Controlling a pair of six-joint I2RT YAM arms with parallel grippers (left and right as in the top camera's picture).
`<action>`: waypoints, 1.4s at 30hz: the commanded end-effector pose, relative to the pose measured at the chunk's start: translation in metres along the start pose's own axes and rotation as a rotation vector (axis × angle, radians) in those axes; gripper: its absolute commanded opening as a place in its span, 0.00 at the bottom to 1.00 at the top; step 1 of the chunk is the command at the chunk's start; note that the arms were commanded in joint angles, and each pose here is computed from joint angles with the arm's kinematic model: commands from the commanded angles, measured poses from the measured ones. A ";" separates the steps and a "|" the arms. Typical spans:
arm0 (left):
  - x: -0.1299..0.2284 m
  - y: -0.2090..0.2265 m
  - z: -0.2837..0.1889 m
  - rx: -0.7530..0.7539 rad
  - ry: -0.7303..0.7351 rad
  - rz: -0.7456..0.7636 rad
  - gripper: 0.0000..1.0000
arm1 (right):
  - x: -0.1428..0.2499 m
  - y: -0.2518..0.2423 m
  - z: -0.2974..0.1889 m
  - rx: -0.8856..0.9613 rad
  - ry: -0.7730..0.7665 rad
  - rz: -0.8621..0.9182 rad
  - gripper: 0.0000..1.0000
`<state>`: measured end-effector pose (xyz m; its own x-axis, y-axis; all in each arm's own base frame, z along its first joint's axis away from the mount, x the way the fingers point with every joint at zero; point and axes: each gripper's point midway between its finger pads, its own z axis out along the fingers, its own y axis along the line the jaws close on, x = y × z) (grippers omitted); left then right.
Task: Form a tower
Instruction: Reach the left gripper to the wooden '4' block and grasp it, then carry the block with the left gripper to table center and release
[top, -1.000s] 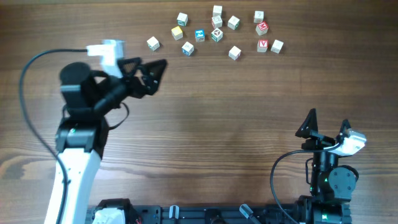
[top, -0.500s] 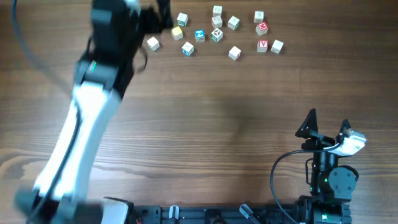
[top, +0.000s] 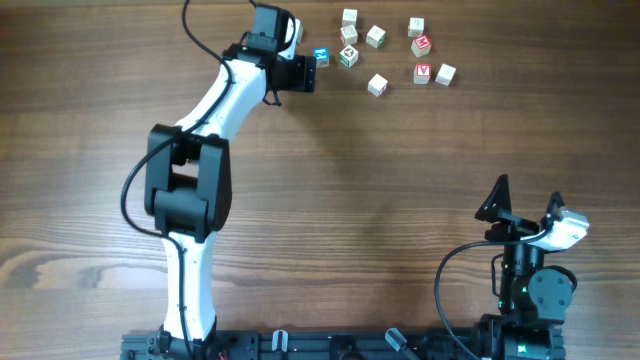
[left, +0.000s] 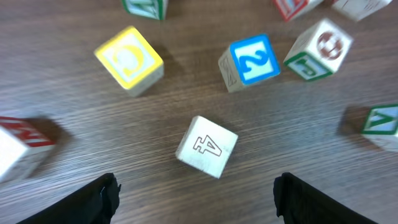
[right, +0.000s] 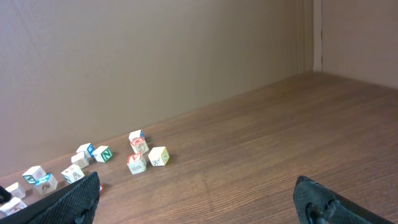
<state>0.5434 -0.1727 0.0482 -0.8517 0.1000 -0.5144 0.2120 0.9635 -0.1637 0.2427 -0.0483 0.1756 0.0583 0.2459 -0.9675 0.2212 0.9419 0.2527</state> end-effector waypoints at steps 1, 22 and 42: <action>0.003 -0.009 0.029 0.040 -0.010 0.029 0.95 | -0.001 0.000 0.000 0.001 -0.006 -0.016 1.00; 0.009 -0.010 0.027 0.036 0.016 0.068 0.14 | -0.001 0.000 0.000 0.000 -0.006 -0.016 1.00; 0.136 -0.141 -0.052 -0.099 0.202 0.005 0.06 | -0.001 0.000 0.000 0.000 -0.006 -0.016 1.00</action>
<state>0.3755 -0.2873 0.0626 -0.9364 0.1477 -0.3183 0.1977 0.9715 -0.1309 0.2428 -0.0483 0.1754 0.0576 0.2460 -0.9676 0.2214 0.9419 0.2526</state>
